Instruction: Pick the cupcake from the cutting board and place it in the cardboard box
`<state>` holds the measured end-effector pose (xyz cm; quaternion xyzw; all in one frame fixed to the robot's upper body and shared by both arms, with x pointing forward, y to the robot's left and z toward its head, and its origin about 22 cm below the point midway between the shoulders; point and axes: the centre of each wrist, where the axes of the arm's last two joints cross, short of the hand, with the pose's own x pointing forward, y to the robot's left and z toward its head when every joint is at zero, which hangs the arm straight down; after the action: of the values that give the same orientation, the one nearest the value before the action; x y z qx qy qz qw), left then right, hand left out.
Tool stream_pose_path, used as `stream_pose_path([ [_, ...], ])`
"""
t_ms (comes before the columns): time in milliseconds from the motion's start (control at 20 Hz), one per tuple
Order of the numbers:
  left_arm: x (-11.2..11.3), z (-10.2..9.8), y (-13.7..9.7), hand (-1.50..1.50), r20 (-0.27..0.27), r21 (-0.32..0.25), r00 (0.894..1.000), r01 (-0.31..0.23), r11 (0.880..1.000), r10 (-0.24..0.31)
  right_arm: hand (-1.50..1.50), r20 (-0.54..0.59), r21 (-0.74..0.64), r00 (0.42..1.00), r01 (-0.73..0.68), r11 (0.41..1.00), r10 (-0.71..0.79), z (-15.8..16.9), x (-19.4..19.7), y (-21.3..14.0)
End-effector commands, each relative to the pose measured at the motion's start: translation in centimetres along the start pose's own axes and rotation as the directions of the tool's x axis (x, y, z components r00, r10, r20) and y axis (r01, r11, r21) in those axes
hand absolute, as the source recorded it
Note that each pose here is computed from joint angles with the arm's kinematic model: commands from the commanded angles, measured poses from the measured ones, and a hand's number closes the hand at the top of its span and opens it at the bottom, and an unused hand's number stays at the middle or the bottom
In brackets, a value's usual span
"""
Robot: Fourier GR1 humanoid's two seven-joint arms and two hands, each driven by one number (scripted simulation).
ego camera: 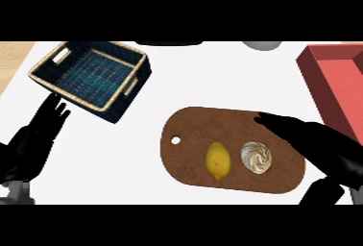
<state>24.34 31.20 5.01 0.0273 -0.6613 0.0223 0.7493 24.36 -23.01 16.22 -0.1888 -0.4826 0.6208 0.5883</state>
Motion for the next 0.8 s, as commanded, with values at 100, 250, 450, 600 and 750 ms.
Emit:
stream_pose_path([
  [100,1.4,0.2,2.3,0.0,0.0,0.011,1.0,-0.009,1.0,0.009,-1.5,0.033,-0.024,0.999,-0.002,1.0,0.003,0.8,-0.2,1.5],
  [250,0.7,-0.6,-0.4,0.0,0.002,-0.022,1.0,0.009,1.0,-0.009,-1.5,0.03,-0.038,0.998,-0.047,0.998,0.048,-1.2,-0.2,0.6],
  [450,-1.2,0.1,2.9,0.0,-0.003,-0.006,1.0,-0.003,1.0,0.003,-1.5,0.006,-0.023,0.996,-0.086,0.996,0.086,-1.3,2.6,1.2],
  [600,2.1,-0.4,1.7,0.0,-0.011,-0.017,1.0,0.011,1.0,-0.011,-1.5,-0.022,0.002,0.995,-0.096,0.995,0.096,-1.1,2.3,0.5],
  [750,0.0,-1.1,1.7,0.0,0.007,-0.012,1.0,-0.013,1.0,0.013,-1.5,-0.013,-0.007,0.996,-0.092,0.996,0.092,-1.8,2.2,1.5],
])
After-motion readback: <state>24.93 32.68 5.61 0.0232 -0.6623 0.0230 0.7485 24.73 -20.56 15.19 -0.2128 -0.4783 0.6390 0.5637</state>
